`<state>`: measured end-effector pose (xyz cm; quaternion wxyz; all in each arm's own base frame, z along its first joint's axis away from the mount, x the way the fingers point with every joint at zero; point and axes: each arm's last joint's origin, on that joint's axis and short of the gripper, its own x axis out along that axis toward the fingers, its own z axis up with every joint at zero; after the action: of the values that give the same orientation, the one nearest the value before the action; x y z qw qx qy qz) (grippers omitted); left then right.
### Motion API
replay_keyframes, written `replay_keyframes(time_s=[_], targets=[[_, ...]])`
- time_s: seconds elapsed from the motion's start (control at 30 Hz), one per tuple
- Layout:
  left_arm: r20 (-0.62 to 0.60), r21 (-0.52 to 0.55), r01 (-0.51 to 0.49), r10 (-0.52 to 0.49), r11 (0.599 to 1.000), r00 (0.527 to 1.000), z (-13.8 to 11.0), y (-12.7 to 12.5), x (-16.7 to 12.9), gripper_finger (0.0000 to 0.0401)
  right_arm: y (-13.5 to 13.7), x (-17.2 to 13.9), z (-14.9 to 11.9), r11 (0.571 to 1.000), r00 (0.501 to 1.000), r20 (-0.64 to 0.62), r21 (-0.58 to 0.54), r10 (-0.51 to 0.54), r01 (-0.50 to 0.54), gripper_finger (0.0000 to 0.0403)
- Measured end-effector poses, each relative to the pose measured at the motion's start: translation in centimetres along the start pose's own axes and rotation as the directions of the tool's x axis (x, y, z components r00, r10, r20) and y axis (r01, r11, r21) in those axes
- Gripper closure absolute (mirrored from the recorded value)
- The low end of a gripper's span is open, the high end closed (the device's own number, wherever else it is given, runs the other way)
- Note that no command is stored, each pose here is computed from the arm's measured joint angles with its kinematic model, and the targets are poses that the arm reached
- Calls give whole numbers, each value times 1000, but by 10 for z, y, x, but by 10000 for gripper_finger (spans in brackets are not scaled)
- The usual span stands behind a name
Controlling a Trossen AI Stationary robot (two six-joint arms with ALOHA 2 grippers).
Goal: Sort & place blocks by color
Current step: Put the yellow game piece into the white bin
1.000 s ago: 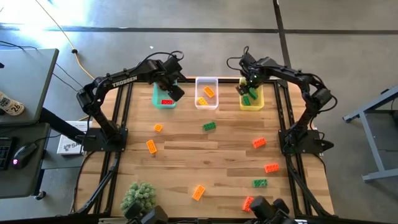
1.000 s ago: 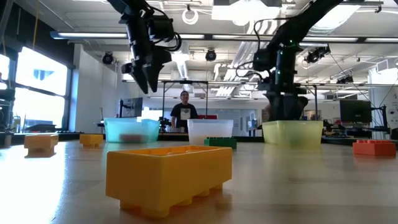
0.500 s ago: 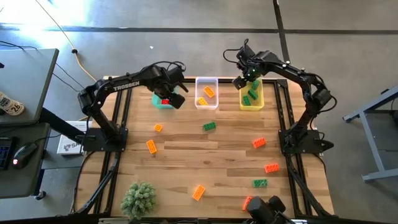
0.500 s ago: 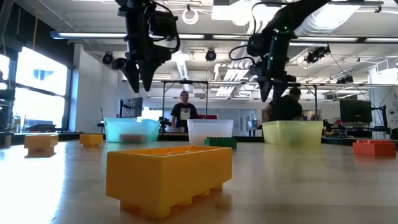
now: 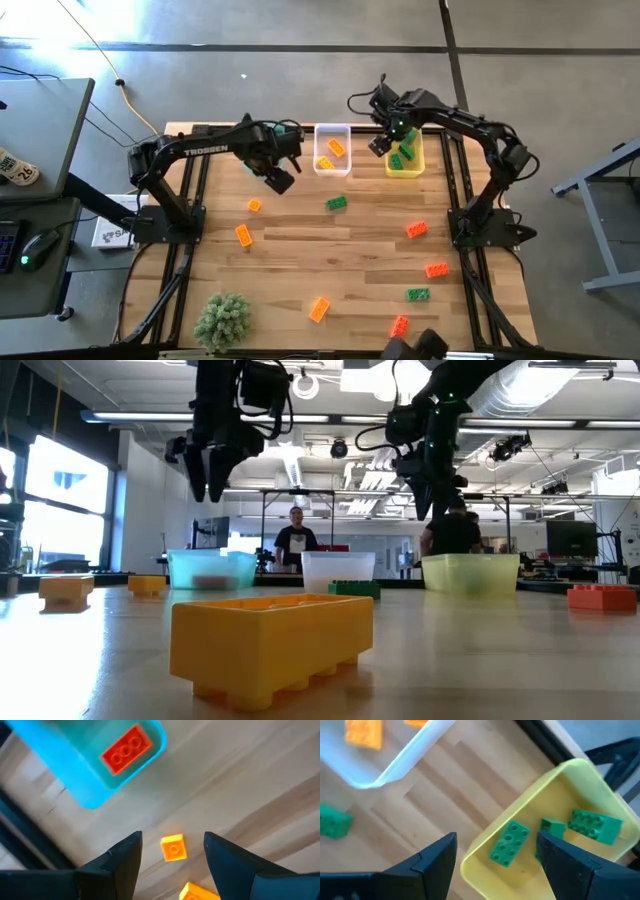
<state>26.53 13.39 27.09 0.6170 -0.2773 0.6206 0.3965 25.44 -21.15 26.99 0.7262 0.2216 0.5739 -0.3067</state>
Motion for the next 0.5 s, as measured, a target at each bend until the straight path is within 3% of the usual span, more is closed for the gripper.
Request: replay_keyframes(time_s=[0.27,0.37,0.5], targets=[[-130,-155,-103,83,983,988,-14,6,-2,192,21,-1,-2,989,1000,1,-147,11,-10,142],[-147,-219,-85,53,972,988,-16,3,-2,193,26,-2,-3,984,1000,-2,-177,13,-13,142],[-146,-220,-51,19,974,989,-18,-4,-3,193,30,-2,-4,981,1000,-1,-193,16,-16,142]])
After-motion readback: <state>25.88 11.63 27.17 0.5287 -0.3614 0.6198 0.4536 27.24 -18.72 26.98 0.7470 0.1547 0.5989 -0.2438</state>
